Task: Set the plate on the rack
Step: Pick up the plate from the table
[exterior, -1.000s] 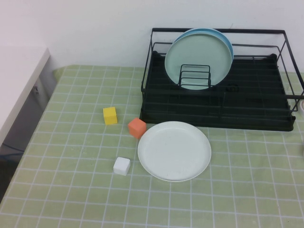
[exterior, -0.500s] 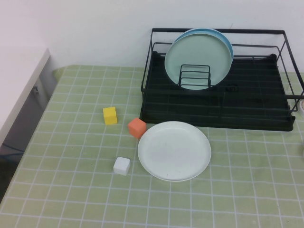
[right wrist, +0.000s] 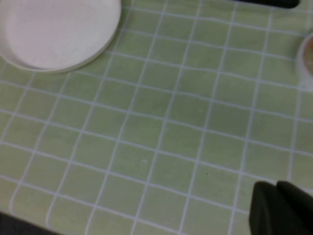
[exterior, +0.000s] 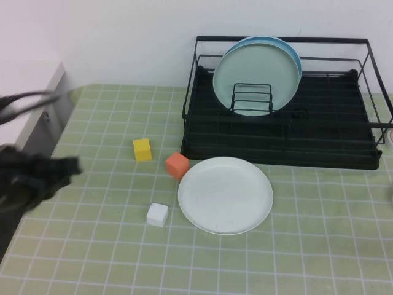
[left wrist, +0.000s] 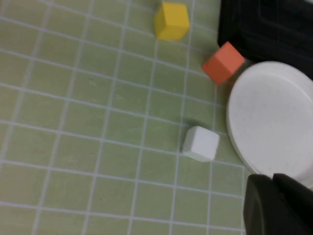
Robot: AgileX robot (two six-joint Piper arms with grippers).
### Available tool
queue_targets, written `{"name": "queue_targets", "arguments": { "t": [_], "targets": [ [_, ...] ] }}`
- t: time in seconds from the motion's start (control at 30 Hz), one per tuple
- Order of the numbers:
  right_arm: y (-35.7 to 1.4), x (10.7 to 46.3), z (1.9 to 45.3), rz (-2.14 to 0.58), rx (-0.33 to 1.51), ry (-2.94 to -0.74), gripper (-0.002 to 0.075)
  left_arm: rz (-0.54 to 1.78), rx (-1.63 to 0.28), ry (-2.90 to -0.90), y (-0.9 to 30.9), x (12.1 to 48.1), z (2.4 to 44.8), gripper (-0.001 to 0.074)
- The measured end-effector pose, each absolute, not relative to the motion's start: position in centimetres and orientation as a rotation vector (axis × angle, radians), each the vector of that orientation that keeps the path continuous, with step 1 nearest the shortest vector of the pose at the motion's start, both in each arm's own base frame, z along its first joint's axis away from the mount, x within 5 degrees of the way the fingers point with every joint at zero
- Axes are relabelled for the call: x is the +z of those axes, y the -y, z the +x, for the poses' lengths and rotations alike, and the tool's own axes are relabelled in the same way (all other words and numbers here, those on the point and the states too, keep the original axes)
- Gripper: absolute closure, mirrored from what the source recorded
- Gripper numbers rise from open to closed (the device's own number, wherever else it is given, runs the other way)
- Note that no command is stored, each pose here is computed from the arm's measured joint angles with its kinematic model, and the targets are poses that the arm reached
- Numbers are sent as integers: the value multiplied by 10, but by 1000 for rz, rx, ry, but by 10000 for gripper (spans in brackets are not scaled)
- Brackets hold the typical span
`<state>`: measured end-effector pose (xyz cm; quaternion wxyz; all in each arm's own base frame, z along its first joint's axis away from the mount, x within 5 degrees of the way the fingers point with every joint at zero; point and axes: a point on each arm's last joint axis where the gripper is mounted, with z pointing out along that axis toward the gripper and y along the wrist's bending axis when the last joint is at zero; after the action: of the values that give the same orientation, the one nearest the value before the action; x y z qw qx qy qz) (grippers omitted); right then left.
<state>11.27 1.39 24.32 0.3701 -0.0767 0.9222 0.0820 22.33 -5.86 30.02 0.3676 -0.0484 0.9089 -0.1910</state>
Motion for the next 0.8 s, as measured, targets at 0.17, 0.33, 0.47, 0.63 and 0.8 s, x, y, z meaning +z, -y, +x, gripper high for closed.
{"name": "queue_targets", "arguments": {
  "t": [0.17,0.33,0.47,0.63,0.8],
  "targets": [
    [-16,238,118,-197,259,-2408,727,13,-510,-2429,84,289,271,736],
    [-16,236,120,-209,268,-2423,727,179,-501,-2510,117,261,311,736],
    [-16,236,120,-222,263,-2421,727,221,-534,-2594,139,243,338,736],
    [-17,234,120,-193,279,-2403,727,192,-594,-2708,152,218,358,736],
    [-20,232,125,-156,352,-2404,727,143,-640,-2757,158,203,367,736]
  ]
}}
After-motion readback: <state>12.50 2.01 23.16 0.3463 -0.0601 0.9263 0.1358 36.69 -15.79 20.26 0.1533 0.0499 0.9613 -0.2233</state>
